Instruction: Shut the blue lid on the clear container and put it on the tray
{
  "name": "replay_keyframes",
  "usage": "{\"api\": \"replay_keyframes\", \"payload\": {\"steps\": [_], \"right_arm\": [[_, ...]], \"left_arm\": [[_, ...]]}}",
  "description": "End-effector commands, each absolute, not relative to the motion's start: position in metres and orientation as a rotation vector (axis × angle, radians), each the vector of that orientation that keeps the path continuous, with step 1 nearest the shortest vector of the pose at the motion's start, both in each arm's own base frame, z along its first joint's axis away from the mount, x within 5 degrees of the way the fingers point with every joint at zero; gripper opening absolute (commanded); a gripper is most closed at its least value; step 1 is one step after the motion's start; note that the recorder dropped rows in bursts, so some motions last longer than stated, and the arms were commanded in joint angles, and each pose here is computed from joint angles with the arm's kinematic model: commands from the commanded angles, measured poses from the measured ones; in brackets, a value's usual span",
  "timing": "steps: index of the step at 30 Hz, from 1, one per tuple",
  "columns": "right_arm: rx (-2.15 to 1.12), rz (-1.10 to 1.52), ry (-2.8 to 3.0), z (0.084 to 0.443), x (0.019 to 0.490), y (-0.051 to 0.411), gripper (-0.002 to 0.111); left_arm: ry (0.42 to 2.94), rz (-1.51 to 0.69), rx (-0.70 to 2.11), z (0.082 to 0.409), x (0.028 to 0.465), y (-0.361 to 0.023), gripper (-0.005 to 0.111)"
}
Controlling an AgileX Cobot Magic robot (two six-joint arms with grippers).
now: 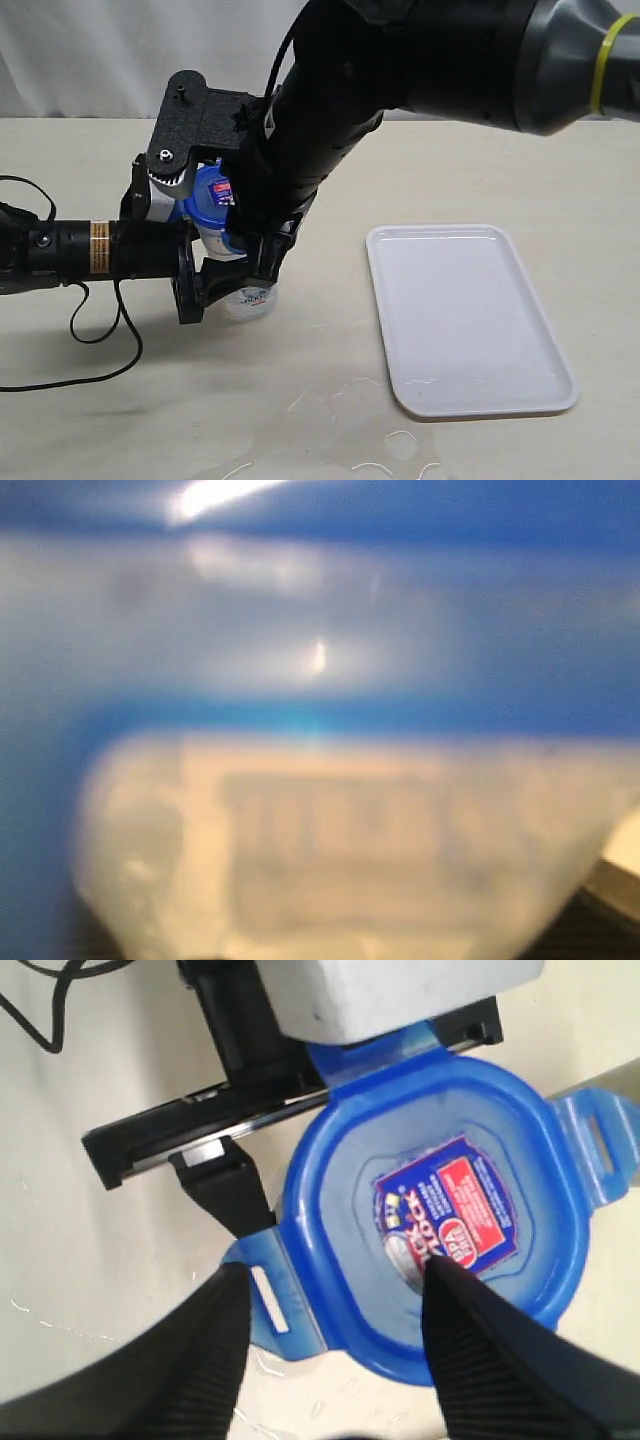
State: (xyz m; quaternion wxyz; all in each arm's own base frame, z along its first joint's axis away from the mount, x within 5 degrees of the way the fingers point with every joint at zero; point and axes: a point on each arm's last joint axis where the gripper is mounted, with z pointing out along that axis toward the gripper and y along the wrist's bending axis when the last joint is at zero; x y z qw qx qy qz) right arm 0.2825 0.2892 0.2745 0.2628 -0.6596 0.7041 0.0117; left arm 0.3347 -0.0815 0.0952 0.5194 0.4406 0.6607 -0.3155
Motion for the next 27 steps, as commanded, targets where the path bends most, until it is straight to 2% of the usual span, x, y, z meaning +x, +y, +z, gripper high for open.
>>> {"api": "replay_keyframes", "payload": {"steps": [1, 5, 27], "right_arm": [[-1.841, 0.023, 1.884, 0.279, 0.28, 0.285, 0.048], [-1.912, 0.006, 1.86, 0.27, 0.281, 0.287, 0.043], [-2.049, -0.051, 1.825, 0.214, 0.296, 0.298, 0.043]], "left_arm": [[1.518, -0.793, 1.044, 0.104, 0.334, -0.085, 0.0], [1.518, -0.793, 1.044, 0.104, 0.334, -0.085, 0.0], [1.543, -0.828, 1.025, 0.104, 0.334, -0.086, 0.0]]}}
